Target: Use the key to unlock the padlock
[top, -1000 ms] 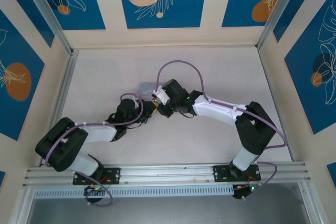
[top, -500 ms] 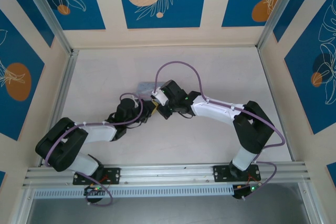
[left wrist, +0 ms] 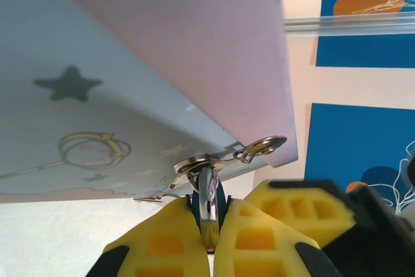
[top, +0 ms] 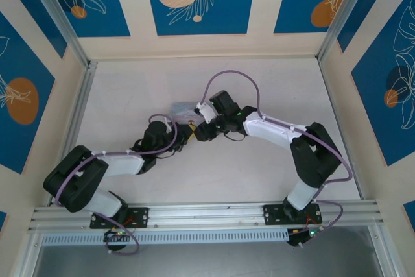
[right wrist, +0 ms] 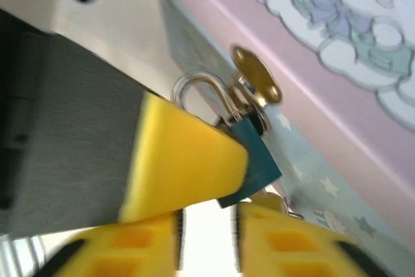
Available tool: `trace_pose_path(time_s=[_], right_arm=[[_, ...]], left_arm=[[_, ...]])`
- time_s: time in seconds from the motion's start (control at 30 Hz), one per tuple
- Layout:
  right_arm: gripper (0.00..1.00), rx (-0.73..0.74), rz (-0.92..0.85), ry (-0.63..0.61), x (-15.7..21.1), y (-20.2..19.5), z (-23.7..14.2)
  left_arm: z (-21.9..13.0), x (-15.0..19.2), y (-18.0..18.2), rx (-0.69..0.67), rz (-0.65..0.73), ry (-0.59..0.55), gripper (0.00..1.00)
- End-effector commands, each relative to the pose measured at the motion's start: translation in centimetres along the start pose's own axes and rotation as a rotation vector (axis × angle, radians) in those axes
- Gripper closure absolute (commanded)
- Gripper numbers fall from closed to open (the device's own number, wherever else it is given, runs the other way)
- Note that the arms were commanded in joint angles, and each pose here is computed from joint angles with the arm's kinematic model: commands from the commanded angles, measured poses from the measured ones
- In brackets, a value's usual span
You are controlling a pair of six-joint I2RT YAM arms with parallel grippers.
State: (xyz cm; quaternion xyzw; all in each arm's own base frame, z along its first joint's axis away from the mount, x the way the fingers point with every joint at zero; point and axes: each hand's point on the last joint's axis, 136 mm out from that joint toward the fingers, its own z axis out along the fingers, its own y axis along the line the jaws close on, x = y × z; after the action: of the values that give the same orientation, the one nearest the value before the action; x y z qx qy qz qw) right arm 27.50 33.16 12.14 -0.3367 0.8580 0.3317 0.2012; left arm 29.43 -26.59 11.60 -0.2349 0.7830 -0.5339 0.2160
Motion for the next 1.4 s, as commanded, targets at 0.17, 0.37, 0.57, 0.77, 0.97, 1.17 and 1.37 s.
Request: trace_pose_path(time_s=[0.17, 0.37, 0.57, 0.77, 0.97, 1.17, 1.37], right_arm=[[0.49, -0.16, 0.183, -0.168, -1.3, 2.3, -4.0], [0.48, -0.108, 0.348, -0.188, 0.7, 1.3, -3.3], [0.45, -0.096, 0.457, -0.158, 3.1, 1.3, -1.4], [0.42, -0.074, 0.52, -0.149, 4.5, 0.8, -0.3], [0.41, -0.054, 0.538, -0.138, 3.9, 0.1, 0.8], [0.42, 0.012, 0.559, -0.158, 1.8, -3.2, 1.7], [0.42, 0.048, 0.556, -0.226, -1.7, -6.8, 0.1]], left_arm=[[0.8, 1.7, 1.0, -0.023, 0.122, 0.087, 1.0], [1.5, 2.6, 3.8, -0.078, 0.137, 0.122, 1.0], [1.6, 2.8, 4.3, -0.081, 0.137, 0.118, 0.67], [-0.3, 1.8, 2.9, -0.1, 0.175, 0.056, 0.31], [-4.1, -0.3, 1.6, -0.204, 0.243, -0.048, 0.12], [-5.6, -1.6, -0.3, -0.24, 0.296, -0.079, 0.05], [-4.5, -1.7, -0.8, -0.245, 0.304, -0.052, 0.04]])
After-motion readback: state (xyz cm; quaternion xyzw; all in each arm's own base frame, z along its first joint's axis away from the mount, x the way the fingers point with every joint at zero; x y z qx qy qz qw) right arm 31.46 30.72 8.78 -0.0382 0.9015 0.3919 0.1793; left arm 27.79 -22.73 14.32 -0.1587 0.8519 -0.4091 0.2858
